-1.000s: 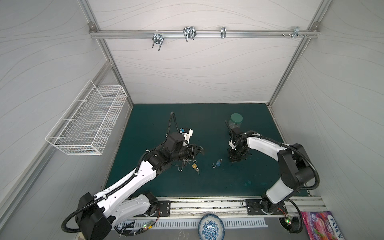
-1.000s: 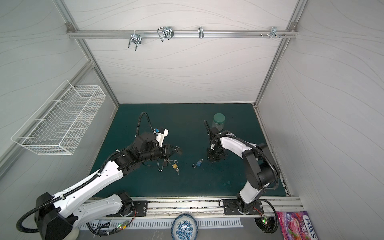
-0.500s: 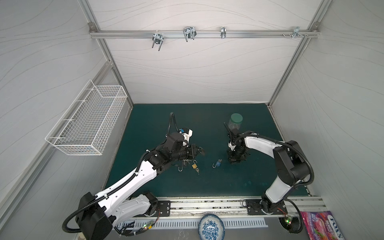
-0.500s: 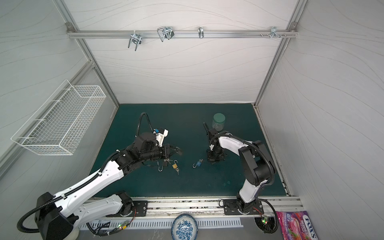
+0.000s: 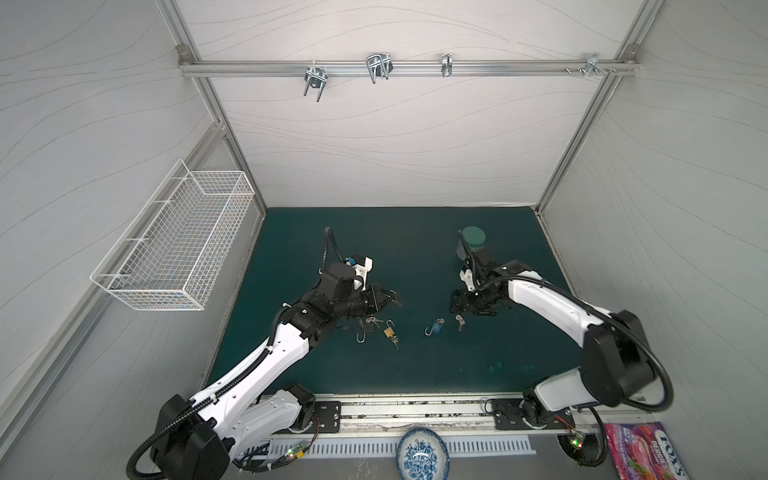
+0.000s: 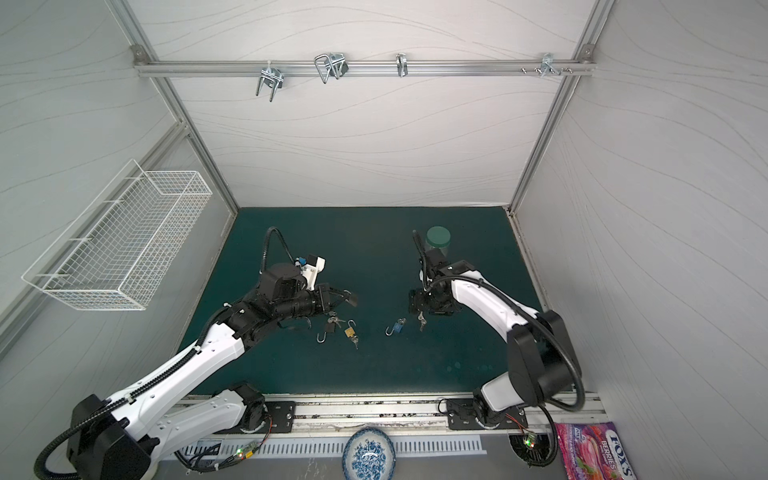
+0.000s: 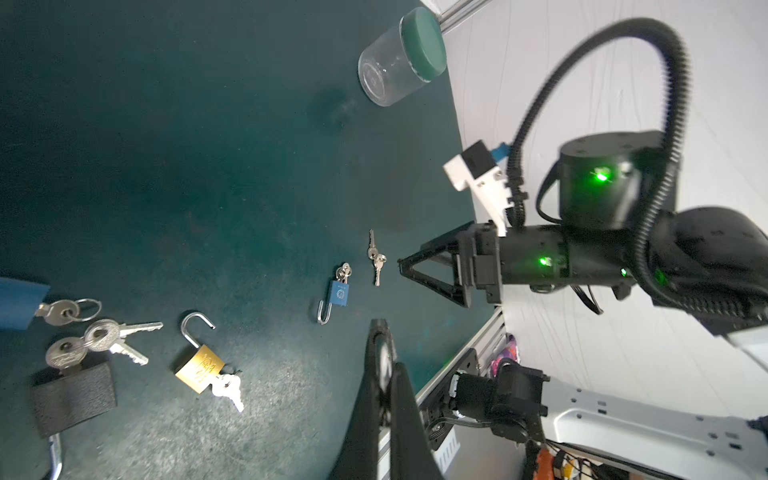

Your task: Lock with the key

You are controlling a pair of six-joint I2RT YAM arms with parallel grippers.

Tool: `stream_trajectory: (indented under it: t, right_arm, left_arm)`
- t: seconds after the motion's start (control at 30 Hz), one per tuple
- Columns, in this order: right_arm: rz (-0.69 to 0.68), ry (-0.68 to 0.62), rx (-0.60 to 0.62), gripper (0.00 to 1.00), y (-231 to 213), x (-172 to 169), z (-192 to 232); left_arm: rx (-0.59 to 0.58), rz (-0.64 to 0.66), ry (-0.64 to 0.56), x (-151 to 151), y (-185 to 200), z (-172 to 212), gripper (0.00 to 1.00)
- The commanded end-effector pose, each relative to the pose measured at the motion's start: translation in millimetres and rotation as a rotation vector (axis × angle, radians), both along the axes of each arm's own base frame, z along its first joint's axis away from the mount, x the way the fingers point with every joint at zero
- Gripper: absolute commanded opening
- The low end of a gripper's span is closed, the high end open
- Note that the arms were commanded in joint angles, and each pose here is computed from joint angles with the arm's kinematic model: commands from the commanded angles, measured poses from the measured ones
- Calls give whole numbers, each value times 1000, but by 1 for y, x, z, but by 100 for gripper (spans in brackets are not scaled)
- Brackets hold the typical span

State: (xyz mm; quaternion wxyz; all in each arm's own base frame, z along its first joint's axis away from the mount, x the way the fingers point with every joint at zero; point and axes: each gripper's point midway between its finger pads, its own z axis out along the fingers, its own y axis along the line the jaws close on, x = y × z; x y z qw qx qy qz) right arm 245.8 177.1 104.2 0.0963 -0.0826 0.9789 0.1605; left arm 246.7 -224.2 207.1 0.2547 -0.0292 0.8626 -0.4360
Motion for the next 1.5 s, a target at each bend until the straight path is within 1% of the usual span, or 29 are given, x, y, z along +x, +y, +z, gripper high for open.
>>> stream_trajectory:
  t: [0.0,0.07,0.2,0.23,0.3,0.37,0.43,0.47,0.53,0.6,0.7,0.83,0.93,1.03,1.13,1.23,1.33,1.43,1.47]
  right_arm:
    - [39,-141,136,99,15,2,49]
    - [70,-261,213,99,20,3,83]
    - [122,-564,336,99,20,4,150]
    - [125,-642,355,99,18,5,163]
    - [175,-782,402,99,20,3,180]
    - [281,-879,426,99,23,-11,193]
    - [321,-951,451,99,23,-20,208]
    - [357,-976,470,95,25,-25,214]
    - [476,-1002,510,89,36,-40,223]
    - [579,-1007,505,83,48,-52,224]
    - [726,-1057,391,80,66,-64,215]
    - [829,-1124,233,76,81,-71,205]
    - [846,-1147,153,75,86,-68,198]
    - [841,-1156,132,77,88,-66,196]
    - [846,-1146,124,70,91,-63,193]
    - [849,-1133,128,67,95,-62,192]
    - [850,-1123,138,61,99,-61,190]
    - [853,-1106,154,58,103,-62,190]
    - [851,-1107,159,56,103,-62,191]
  left_arm:
    - [-153,-45,-100,5,-11,46,0]
    - [-193,-87,-137,3,-15,59,0]
    - [-247,-154,-185,-2,-24,77,0]
    - [-251,-175,-189,-4,-26,81,0]
    - [-257,-193,-188,-5,-29,84,0]
    - [-262,-206,-189,-6,-33,86,0]
    - [-261,-211,-195,-8,-36,90,0]
    - [-258,-214,-200,-9,-38,91,0]
    - [-257,-225,-209,-12,-43,95,0]
    - [-264,-259,-221,-16,-52,100,0]
    - [-265,-298,-229,-21,-63,104,0]
    - [-272,-335,-237,-24,-76,109,0]
    - [-274,-346,-242,-26,-81,111,0]
    - [-279,-357,-246,-26,-84,113,0]
    - [-281,-361,-251,-28,-85,114,0]
    - [-289,-370,-252,-29,-86,116,0]
    - [-292,-377,-260,-30,-87,117,0]
    - [-296,-384,-261,-32,-88,119,0]
    - [-294,-386,-261,-32,-88,119,0]
